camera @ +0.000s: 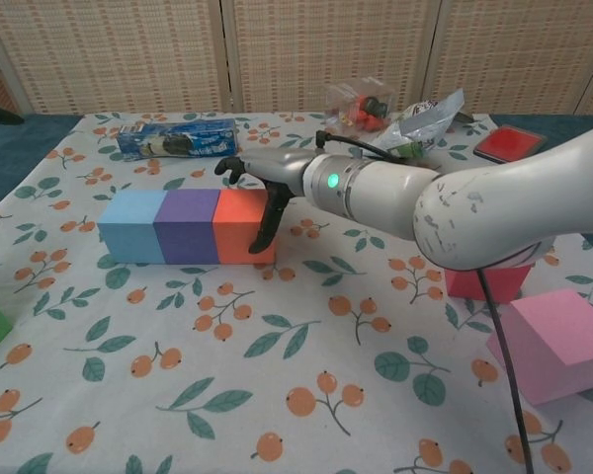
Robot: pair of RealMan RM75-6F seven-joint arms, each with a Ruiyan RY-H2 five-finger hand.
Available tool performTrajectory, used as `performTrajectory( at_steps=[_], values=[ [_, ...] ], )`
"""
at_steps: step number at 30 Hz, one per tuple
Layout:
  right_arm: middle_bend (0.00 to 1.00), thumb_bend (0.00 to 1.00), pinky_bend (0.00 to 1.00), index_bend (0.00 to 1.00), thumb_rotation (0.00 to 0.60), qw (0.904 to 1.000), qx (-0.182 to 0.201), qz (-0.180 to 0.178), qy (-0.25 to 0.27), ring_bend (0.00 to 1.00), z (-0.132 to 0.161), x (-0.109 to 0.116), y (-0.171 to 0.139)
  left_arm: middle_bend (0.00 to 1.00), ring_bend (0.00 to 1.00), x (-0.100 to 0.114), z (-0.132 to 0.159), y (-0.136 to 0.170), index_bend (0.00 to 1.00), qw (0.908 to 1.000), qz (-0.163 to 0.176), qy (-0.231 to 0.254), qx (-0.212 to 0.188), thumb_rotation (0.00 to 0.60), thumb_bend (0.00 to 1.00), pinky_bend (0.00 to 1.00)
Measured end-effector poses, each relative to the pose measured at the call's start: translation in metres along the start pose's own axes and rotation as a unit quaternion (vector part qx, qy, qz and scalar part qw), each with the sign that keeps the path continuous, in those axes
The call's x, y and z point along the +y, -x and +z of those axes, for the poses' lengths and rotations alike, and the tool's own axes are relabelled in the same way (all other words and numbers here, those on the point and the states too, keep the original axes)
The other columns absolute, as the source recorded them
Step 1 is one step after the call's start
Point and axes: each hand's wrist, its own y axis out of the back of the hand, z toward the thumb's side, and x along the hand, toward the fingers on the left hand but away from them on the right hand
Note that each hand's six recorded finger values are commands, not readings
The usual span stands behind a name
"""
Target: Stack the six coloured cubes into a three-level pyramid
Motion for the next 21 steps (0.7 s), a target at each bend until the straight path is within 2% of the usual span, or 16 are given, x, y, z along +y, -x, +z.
performTrajectory(
  at_steps=[4,12,21],
  values=[
    [0.11,0.00,0.00,0.00,0.600,1.0000,0.002,-0.001,-0.002,0.00,0.0007,-0.0006,-0.0005,0.02,0.00,-0.0003,-0.0006,0.0003,0.07,1.0000,-0.001,0.000,0.001,0.600,0.33,0.05],
    [0.10,0.00,0.00,0.00,0.600,1.0000,-0.001,-0.003,-0.001,0.00,0.0012,-0.0020,0.0019,0.02,0.00,-0.0004,-0.0005,0.0007,0.07,1.0000,0.000,0.001,0.001,0.600,0.33,0.05],
    [0.00,0.00,0.00,0.00,0.600,1.0000,0.007,-0.003,-0.002,0.00,0.0003,0.0013,-0.0041,0.02,0.00,0.0009,-0.0007,0.0012,0.07,1.0000,0.001,-0.002,0.000,0.600,0.33,0.05]
  ],
)
